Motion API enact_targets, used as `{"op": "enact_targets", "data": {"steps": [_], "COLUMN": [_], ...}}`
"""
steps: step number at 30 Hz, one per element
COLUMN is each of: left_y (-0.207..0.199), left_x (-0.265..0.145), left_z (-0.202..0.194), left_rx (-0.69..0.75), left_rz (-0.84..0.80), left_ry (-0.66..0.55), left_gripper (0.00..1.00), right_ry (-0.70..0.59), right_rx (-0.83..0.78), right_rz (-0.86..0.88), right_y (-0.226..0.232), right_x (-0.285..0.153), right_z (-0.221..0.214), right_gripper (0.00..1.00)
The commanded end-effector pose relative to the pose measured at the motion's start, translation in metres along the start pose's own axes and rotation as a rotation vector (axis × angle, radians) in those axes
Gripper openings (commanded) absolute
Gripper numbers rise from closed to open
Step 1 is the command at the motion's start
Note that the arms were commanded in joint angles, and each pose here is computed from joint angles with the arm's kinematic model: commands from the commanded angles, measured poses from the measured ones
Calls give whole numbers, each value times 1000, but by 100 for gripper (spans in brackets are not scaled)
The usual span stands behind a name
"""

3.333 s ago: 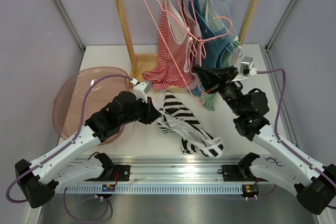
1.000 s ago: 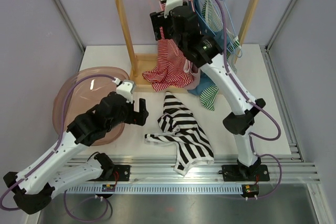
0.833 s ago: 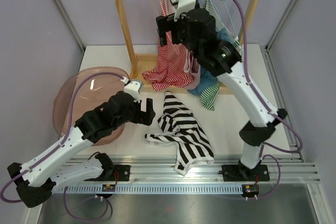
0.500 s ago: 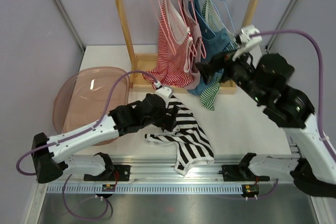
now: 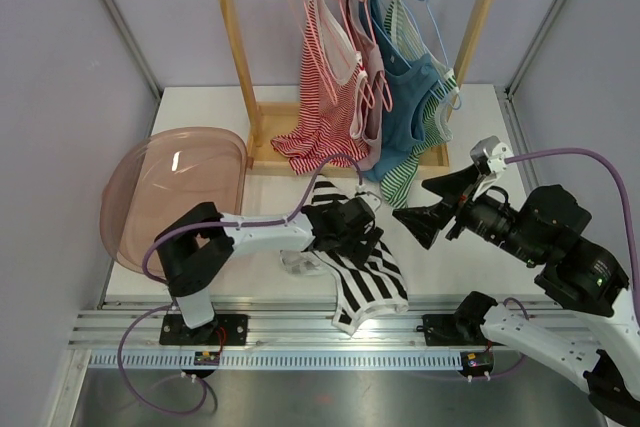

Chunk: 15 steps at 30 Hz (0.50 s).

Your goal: Remove the tank top from the hanger

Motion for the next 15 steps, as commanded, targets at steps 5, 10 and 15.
{"op": "enact_targets", "data": {"steps": [5,10,15], "left_y": [-5,-3,12], "left_x": [26,27,-13], "left_z": [0,-15,-4], "left_rx": [-25,-49,-76], "left_rz": [7,30,121], "left_ry": [-28,11,-75], "left_gripper": [78,0,0], "right_ry": [22,-1,-29], "right_rx": [18,17,9], "right_rz": [53,51,31], "right_y": [3,3,1], "right_x": [-2,-9,-14], "right_z": [-9,-7,-4], "right_gripper": [99,99,100]}}
Point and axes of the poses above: each gripper's point midway between its finger pads, its own x axis out along the fingers, its own y axis along the line the jaws close on, z = x × y, the point moved 8 cm from there along -x, back along the fingers, and after that the axes turned 13 degrees about x, right-handed, at the moved point
